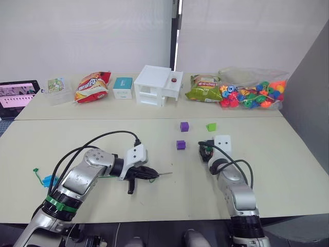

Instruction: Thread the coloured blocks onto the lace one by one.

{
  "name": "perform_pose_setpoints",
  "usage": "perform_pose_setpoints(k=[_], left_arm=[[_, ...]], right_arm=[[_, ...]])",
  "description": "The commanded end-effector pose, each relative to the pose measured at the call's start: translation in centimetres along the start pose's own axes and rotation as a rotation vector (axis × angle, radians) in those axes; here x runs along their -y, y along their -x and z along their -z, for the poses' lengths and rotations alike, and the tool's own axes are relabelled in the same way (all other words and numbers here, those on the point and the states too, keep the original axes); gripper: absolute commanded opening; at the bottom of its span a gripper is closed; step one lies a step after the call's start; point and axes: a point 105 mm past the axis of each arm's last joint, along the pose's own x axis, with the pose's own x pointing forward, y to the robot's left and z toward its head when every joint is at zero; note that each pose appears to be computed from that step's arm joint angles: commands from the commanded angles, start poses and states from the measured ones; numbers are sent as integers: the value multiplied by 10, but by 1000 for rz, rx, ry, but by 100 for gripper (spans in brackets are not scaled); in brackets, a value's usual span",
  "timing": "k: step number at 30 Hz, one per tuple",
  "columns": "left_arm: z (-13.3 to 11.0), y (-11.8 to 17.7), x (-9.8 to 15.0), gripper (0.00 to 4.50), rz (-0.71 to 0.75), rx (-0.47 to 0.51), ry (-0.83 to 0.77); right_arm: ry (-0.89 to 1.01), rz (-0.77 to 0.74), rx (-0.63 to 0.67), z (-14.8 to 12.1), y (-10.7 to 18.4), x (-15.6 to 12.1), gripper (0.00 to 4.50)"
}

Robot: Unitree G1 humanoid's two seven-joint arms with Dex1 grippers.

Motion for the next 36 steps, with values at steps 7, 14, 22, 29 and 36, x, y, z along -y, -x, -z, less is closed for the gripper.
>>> perform_pose_setpoints(k=[7,14,22,29,36], left_arm=[[-6,3,-3,0,-15,16,-27],[-14,-3,-8,0,6,40,-20],[-11,-6,-5,0,69,11,-27],[-9,2,-4,0,79,-15,-33],[-5,7,-4,0,63,-23,-25]], right_arm=[[-39,6,103,-26,19,-4,118],[-87,-151,48,-35,95,-64,118],[-102,-193,-157,6,107,-90,118],[-131,-188,-250,41,108,-97,118],[-91,-219,-83,2,111,-76,394]])
